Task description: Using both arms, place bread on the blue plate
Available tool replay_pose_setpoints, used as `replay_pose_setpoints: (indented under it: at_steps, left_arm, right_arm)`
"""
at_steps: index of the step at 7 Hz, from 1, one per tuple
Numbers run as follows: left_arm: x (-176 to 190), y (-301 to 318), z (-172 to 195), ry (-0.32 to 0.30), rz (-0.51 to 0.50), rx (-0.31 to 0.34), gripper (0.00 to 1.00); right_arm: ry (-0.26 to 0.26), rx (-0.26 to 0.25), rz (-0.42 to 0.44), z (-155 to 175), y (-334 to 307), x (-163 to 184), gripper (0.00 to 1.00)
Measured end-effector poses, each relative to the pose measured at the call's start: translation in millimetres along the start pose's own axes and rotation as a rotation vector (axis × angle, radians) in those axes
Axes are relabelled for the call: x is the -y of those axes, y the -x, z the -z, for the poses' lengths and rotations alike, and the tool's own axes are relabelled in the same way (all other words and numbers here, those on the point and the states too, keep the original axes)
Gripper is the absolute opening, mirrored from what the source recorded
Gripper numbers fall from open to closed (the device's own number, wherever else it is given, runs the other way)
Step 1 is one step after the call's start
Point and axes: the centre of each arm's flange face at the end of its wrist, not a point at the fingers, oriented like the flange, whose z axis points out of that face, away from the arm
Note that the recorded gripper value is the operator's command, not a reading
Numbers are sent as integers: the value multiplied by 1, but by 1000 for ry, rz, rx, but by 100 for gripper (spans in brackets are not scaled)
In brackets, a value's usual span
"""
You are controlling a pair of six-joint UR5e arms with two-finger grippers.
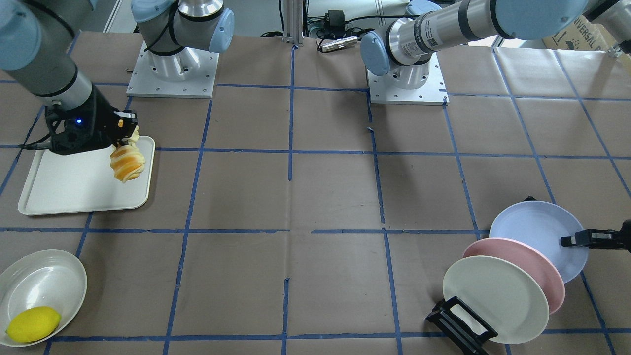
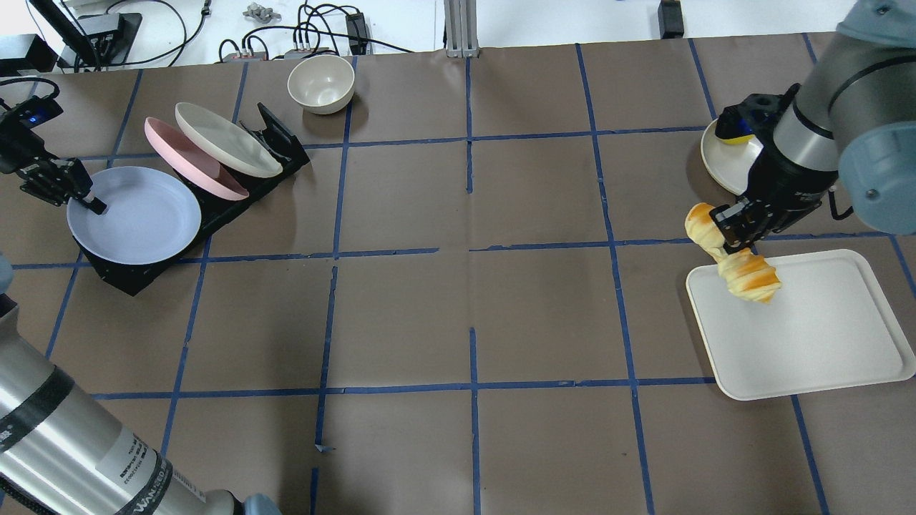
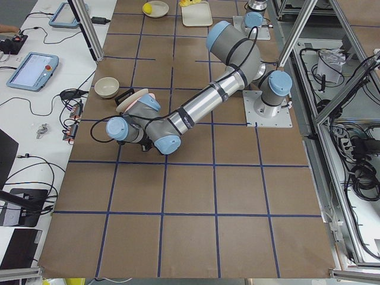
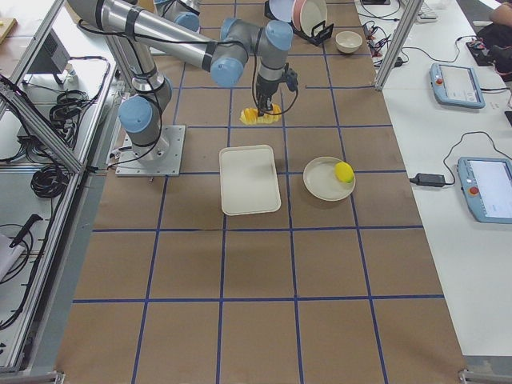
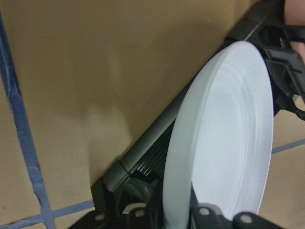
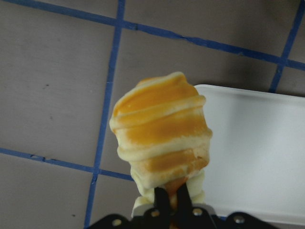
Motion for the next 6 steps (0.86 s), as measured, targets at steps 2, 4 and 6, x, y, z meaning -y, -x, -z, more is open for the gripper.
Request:
replay_pose_setpoints:
  at_steps: [2, 4, 6]
  left_arm:
    - [-15, -4, 20, 19, 2, 45, 5]
    - [-41, -22, 49, 36, 1, 90, 5]
    - [-74, -56, 85, 62, -7, 116, 5]
  right_arm:
    - [-8, -45, -55, 22, 79, -4, 16]
    - [-16, -61, -89, 28, 116, -10, 18]
    - [-6, -59, -96, 28, 123, -13, 20]
